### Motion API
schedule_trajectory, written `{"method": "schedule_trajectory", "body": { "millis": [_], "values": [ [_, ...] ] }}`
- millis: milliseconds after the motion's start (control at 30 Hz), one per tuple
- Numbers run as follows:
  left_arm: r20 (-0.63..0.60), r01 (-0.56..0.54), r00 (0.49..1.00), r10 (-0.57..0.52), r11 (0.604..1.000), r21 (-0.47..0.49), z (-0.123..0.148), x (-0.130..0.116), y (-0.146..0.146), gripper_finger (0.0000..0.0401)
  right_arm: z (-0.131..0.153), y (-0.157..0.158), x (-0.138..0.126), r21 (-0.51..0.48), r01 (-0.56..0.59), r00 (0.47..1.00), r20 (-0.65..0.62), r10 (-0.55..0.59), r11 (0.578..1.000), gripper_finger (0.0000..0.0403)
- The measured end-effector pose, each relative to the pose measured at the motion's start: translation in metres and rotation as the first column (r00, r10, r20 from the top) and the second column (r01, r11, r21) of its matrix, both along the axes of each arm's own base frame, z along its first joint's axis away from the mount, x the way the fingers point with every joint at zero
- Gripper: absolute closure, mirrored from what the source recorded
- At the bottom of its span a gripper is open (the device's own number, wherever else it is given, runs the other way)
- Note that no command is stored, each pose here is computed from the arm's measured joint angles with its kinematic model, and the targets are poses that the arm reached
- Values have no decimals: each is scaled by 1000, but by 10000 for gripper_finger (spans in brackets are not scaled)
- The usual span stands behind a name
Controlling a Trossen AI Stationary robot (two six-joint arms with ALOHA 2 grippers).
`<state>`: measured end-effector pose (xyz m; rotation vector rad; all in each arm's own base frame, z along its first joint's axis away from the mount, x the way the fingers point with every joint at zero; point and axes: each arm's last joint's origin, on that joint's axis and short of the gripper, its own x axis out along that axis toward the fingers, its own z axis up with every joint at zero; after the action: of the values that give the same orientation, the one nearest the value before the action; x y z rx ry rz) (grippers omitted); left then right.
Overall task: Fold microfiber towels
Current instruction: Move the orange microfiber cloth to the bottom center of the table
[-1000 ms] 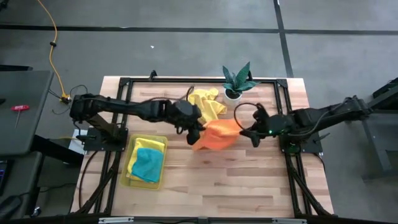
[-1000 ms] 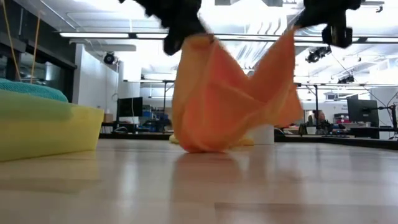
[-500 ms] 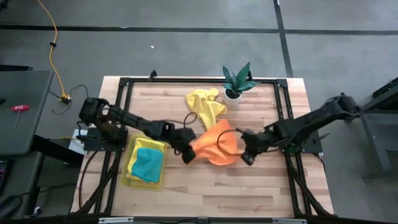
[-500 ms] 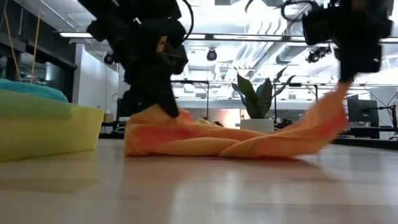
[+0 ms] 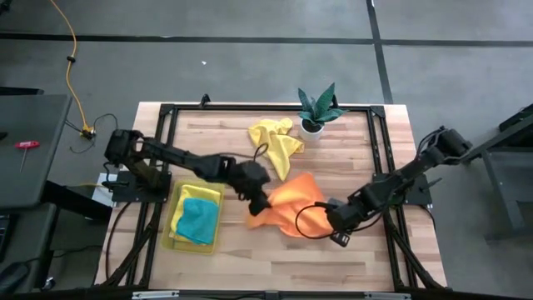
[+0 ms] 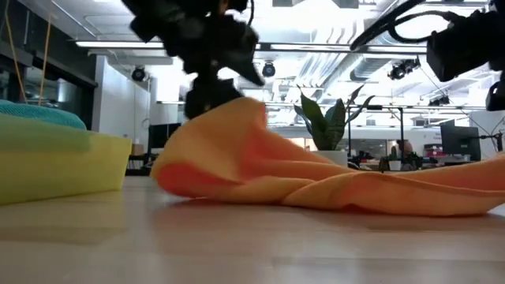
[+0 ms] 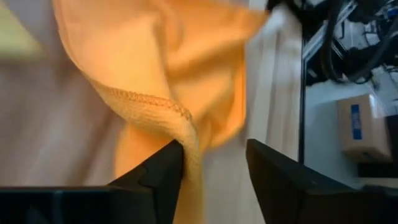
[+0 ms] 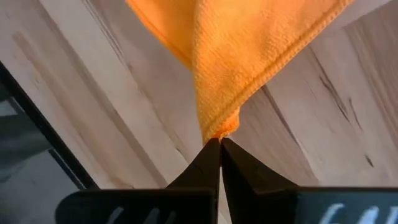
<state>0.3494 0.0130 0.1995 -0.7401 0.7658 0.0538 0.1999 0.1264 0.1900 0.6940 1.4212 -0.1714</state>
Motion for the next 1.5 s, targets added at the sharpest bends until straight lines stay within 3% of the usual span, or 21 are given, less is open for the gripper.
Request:
{"method": "schedule_trajectory", "body": {
  "millis": [133, 367, 533, 633, 800, 1133, 1267, 1400, 1500],
  "values": [
    [90, -7, 996, -1, 996, 86, 24, 15, 26, 213, 2, 1, 2, -4, 26, 999, 41, -26, 1000, 403],
    [40, 47, 998, -57, 976, 215, 40, 33, 51, 196, 3, 1, 4, -22, 23, 997, 77, -21, 1000, 403],
    [66, 41, 996, -64, 952, 304, 44, 62, 71, 196, 4, 2, 8, -32, -29, 990, 140, 33, 999, 403],
    [51, 46, 997, -64, 954, 296, 34, 83, 82, 196, 6, 6, 10, -59, -115, 969, 211, 125, 992, 403],
    [41, 77, 995, -91, 961, 266, 16, 113, 89, 196, 11, 15, 16, -108, -302, 879, 354, 320, 947, 403],
    [-17, 41, 999, -38, 969, 243, -37, 156, 81, 196, 11, 14, 17, -135, -277, 880, 362, 308, 951, 403],
    [-57, 8, 998, 10, 953, 304, -60, 169, 68, 196, 11, 14, 17, -135, -277, 880, 363, 307, 951, 403],
    [-63, -76, 991, 116, 894, 441, -70, 178, 64, 196, 11, 14, 17, -134, -276, 880, 362, 306, 952, 403],
    [-79, -81, 987, 139, 859, 505, -78, 180, 63, 196, 11, 14, 17, -134, -276, 880, 363, 307, 952, 403]
  ]
}}
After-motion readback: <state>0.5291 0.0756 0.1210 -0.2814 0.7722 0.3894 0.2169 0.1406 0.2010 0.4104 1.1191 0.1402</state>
